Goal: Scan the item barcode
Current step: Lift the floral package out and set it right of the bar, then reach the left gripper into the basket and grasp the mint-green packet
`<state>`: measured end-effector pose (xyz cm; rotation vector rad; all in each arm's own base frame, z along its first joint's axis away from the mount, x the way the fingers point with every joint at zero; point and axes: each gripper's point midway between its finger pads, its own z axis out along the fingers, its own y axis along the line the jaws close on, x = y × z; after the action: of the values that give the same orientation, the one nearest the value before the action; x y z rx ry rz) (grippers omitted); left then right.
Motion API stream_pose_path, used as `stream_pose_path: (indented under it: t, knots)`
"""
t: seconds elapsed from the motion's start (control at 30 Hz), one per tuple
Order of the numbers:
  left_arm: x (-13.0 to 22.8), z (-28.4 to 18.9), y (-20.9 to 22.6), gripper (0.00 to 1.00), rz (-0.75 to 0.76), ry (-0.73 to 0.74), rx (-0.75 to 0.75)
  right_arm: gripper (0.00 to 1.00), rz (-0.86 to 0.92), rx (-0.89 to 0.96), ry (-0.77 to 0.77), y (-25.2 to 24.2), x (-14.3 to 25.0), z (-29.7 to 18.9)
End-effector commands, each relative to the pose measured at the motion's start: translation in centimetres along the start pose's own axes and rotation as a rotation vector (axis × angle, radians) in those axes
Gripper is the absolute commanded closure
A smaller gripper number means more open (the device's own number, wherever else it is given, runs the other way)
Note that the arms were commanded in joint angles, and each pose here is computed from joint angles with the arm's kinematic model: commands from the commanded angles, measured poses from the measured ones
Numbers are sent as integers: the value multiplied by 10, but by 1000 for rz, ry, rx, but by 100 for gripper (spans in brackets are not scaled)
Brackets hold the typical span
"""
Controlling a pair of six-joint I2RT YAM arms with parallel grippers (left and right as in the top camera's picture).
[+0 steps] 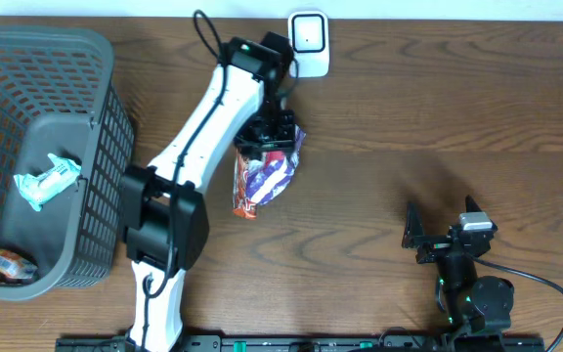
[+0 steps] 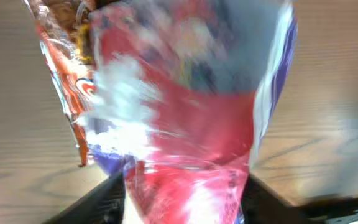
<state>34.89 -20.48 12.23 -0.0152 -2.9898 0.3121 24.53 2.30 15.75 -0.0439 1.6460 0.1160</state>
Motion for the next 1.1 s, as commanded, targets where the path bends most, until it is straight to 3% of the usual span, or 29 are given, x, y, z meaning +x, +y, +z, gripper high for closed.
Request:
stream_pose_path:
  t: [0.0, 0.07, 0.27, 0.4, 0.5, 0.6, 0.73, 0.8, 1.07]
  knots:
    - [-8, -75, 4, 19, -23, -189, 98, 1, -10, 9, 0, -2, 1, 0]
    - [-8, -103, 5, 2, -29, -259, 170, 1, -10, 9, -1, -2, 1, 0]
    - [-4, -205, 19, 2, -26, -560, 356, 1, -10, 9, -1, -2, 1, 0]
    - [10, -278, 53, 2, -61, -811, 383, 1, -10, 9, 0, -2, 1, 0]
    - [26, -317, 99, 2, -162, -971, 309, 1, -10, 9, -1, -2, 1, 0]
    - [53, -345, 195, 2, -443, -1126, 6, 1, -10, 9, -1, -2, 1, 0]
    - [101, -345, 289, 2, -760, -1103, -361, 1, -10, 9, -1, -2, 1, 0]
    - [115, -338, 314, 2, -861, -1063, -446, 1, -10, 9, -1, -2, 1, 0]
    - [101, -272, 356, 2, -1163, -897, -410, 1, -10, 9, -1, -2, 1, 0]
